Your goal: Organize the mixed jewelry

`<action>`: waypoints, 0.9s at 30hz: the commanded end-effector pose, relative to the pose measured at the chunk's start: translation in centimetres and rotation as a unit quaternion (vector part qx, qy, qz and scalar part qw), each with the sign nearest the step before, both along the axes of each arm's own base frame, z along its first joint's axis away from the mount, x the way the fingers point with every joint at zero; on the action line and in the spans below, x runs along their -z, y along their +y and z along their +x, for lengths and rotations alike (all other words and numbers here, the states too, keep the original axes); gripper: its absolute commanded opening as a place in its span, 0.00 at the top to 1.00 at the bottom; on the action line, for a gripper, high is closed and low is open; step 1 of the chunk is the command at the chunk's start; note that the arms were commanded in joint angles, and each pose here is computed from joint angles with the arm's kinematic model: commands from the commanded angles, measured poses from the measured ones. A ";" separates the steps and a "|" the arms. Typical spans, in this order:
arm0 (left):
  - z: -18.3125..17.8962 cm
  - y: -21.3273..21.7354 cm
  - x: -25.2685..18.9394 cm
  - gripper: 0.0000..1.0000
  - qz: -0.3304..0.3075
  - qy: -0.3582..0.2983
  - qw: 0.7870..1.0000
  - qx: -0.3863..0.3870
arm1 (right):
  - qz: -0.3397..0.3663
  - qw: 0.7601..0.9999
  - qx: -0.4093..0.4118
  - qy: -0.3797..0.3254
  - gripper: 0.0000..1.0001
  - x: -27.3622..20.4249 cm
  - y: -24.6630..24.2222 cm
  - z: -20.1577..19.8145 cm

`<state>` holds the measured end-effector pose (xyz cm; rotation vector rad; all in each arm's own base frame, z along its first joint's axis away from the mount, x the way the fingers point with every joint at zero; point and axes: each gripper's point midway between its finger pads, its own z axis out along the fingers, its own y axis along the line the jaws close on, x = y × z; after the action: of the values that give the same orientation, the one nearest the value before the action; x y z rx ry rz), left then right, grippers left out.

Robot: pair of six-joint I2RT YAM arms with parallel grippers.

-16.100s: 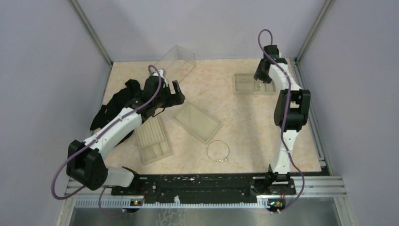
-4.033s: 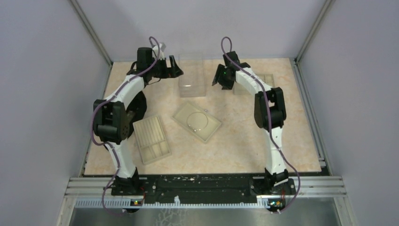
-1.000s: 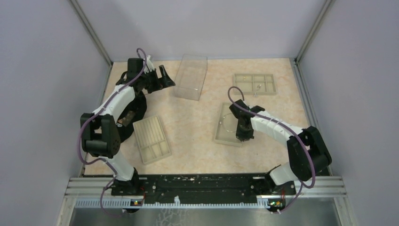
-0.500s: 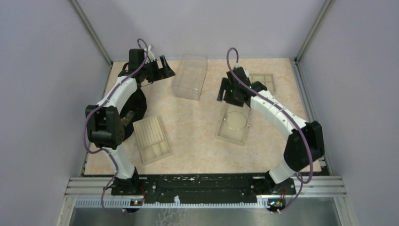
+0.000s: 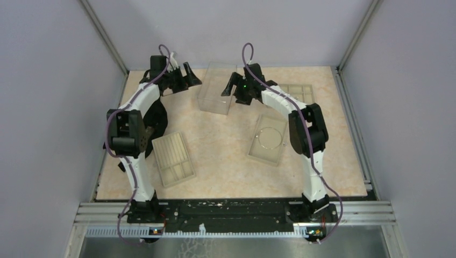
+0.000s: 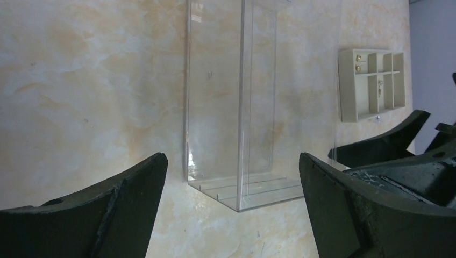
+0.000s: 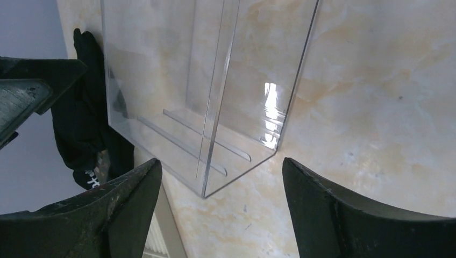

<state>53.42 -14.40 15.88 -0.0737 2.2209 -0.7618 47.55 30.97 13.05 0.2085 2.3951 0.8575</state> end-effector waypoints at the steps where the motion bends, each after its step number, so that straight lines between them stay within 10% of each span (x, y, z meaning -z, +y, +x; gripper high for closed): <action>1: 1.1 -1.5 0.4 0.02 -0.046 0.000 0.999 0.029 | 0.091 0.995 -0.031 -0.023 0.18 -2.9 3.2 2.3; 27: -11.6 -1.5 1.8 0.02 -0.058 0.046 0.997 0.038 | 0.215 0.944 -0.247 0.045 0.19 -2.4 6.9 -10.3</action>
<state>43.74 -16.40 11.26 -0.1342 2.3278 -0.9949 39.93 37.29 9.75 0.0077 2.4759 1.5107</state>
